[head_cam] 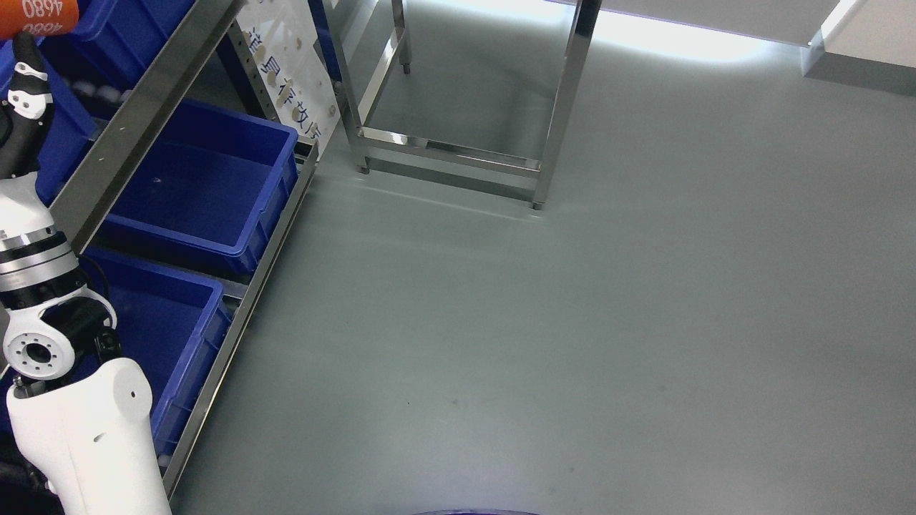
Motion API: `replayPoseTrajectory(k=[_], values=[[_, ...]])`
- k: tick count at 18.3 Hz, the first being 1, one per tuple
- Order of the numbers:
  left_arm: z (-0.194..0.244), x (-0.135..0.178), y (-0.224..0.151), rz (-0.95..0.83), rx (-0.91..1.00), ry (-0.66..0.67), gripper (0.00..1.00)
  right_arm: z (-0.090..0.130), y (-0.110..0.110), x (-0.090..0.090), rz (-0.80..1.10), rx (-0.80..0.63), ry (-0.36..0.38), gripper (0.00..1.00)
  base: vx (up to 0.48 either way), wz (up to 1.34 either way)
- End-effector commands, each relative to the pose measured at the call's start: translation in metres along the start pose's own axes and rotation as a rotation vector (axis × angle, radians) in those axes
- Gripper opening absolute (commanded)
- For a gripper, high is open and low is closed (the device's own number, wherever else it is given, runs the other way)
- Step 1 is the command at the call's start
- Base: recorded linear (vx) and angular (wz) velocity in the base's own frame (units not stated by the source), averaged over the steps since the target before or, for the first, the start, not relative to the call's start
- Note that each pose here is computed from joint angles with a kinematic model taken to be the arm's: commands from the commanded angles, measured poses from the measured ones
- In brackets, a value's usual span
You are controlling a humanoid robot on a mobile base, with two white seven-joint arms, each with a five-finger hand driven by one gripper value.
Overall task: Grab orange capacitor from left shelf to right desk
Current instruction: 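Turn away from the shelf toward the steel table, holding the capacitor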
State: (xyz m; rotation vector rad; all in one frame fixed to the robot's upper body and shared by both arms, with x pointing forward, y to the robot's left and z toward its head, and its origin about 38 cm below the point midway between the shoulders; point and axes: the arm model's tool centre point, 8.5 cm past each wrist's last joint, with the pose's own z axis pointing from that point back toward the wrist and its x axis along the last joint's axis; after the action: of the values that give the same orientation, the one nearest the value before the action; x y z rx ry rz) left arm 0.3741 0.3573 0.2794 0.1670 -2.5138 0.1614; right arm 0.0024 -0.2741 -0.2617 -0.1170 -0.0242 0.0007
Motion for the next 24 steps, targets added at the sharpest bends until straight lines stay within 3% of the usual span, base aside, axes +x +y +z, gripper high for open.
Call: replayPoseTrajectory(k=[1,13,24], values=[[0.0,-0.001,-0.003,0.007,-0.001,0.001,0.21,0.0,-0.011,-0.007,-0.007,-0.017,0.002,1.0,-0.001,-0.25],[-0.011,-0.001,-0.011,0.025,-0.016,-0.011,0.21,0.0,-0.011,-0.007,-0.007,-0.017,0.002,1.0,0.028,-0.05],[-0.011,-0.002,-0.02,0.041,-0.031,-0.006,0.21,0.0,-0.011,-0.007,-0.007,-0.017,0.002,1.0,0.181,-0.15]])
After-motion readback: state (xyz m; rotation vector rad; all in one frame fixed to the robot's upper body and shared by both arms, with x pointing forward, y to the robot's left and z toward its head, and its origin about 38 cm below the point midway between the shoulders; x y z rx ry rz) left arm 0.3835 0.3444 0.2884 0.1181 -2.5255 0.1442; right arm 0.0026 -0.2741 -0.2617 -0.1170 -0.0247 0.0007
